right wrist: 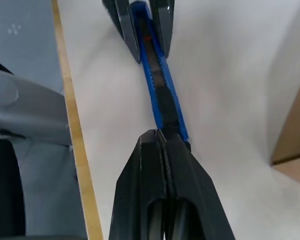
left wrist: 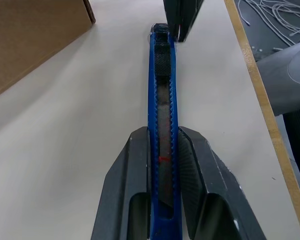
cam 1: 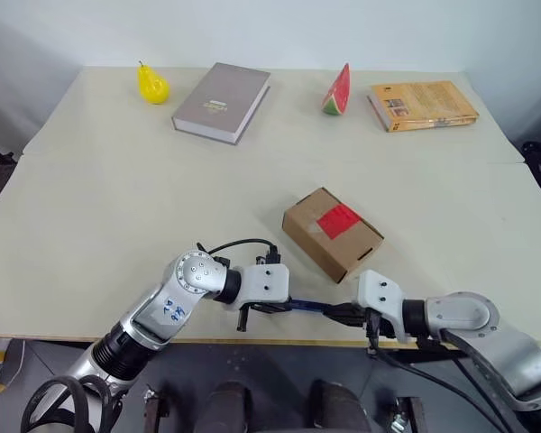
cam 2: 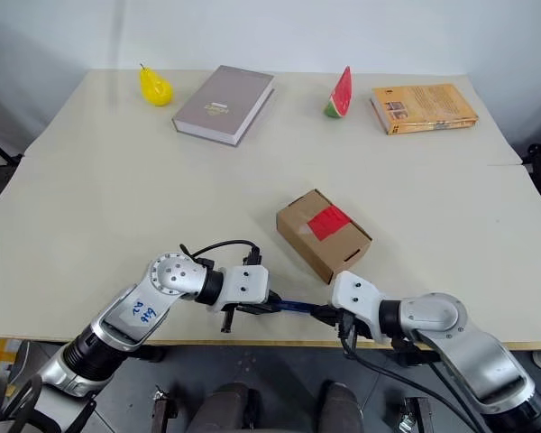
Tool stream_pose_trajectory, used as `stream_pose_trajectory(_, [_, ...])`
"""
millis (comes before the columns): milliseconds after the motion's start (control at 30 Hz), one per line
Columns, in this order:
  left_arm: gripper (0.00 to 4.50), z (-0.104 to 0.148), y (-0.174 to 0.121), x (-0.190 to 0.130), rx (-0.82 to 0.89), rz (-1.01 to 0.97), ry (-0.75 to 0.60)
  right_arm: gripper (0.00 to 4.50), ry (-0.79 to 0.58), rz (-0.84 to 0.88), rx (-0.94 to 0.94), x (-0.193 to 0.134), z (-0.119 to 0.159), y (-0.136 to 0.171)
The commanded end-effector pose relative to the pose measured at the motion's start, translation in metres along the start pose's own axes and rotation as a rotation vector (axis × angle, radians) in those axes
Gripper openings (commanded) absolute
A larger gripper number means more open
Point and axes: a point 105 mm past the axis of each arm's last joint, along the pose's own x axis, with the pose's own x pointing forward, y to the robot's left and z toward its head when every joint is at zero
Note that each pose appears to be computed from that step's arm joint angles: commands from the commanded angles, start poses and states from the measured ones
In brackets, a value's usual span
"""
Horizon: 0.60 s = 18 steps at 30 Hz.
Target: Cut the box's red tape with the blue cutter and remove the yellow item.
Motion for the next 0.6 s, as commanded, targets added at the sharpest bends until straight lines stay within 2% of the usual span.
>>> stream_pose_trajectory(33, [0.44,-0.011,-0.017,0.014,-0.034,-0.061,0.041,0.03,0.002,-0.004,0.014,0.003,0.001,0.0])
stream_pose_trajectory(300, [0.44,-0.013,-0.015,0.014,-0.037,-0.055,0.049,0.03,-0.039,0.041,0.049,-0.006,0.014,0.009])
stream_pose_trajectory(600, [0.44,-0.017,-0.017,0.013,-0.05,-0.058,0.057,0.03,-0.022,-0.015,0.039,-0.012,0.011,-0.003])
